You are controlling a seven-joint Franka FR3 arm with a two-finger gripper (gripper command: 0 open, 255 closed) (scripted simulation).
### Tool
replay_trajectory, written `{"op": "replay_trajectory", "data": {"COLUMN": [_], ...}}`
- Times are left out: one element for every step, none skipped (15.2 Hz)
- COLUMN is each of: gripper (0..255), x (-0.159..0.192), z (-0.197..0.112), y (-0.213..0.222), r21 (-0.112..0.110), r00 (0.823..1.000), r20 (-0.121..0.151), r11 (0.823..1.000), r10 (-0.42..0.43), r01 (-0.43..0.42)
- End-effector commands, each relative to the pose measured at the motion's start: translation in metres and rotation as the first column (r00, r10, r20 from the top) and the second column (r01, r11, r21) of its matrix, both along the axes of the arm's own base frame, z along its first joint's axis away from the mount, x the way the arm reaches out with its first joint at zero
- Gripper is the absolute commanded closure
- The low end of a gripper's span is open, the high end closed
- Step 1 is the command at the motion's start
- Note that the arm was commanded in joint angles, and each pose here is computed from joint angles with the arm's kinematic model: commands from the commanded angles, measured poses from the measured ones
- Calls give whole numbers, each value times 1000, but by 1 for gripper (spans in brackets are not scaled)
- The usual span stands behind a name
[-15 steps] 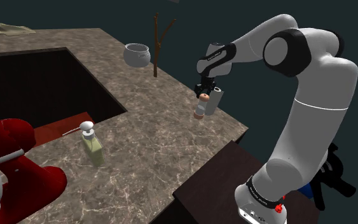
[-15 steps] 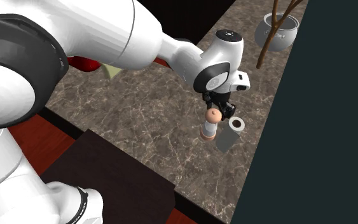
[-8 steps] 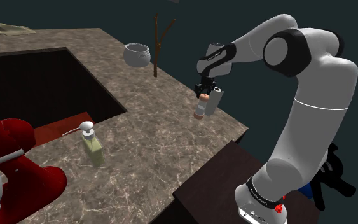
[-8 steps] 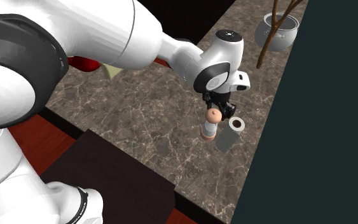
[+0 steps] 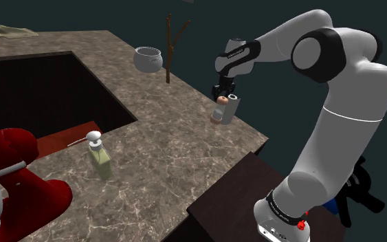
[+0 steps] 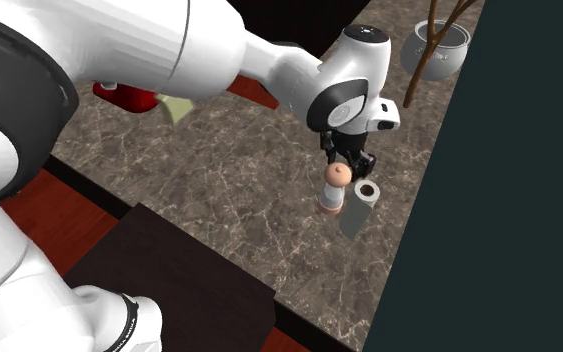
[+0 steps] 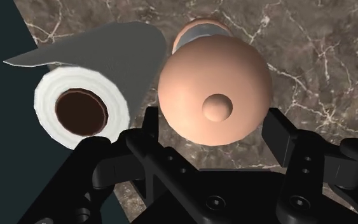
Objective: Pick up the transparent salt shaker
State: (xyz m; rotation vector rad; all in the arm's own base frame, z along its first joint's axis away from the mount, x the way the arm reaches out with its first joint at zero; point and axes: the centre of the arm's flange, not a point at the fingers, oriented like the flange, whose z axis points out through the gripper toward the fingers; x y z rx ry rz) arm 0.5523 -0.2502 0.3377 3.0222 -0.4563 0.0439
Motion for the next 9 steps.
{"op": "replay_trajectory", "data": {"gripper": [255,255,255,255,255,255,255,255,255], "x": [1,1,1,1,1,1,1,0,0], "z": [11,16,22,27,32,37,43,43,43], "y": [1,1,1,1,1,1,1,1,1], "r21": [0,0,0,0,0,0,0,0,0], "r00": [1000,1000,1000,1000,1000,1000,1000,1000,1000], "r20": [0,0,0,0,0,0,0,0,0], "r11": [1000,1000,1000,1000,1000,1000,1000,1000,1000], "r10": [0,0,0,0,0,0,0,0,0], "r01": [0,0,0,0,0,0,0,0,0]}}
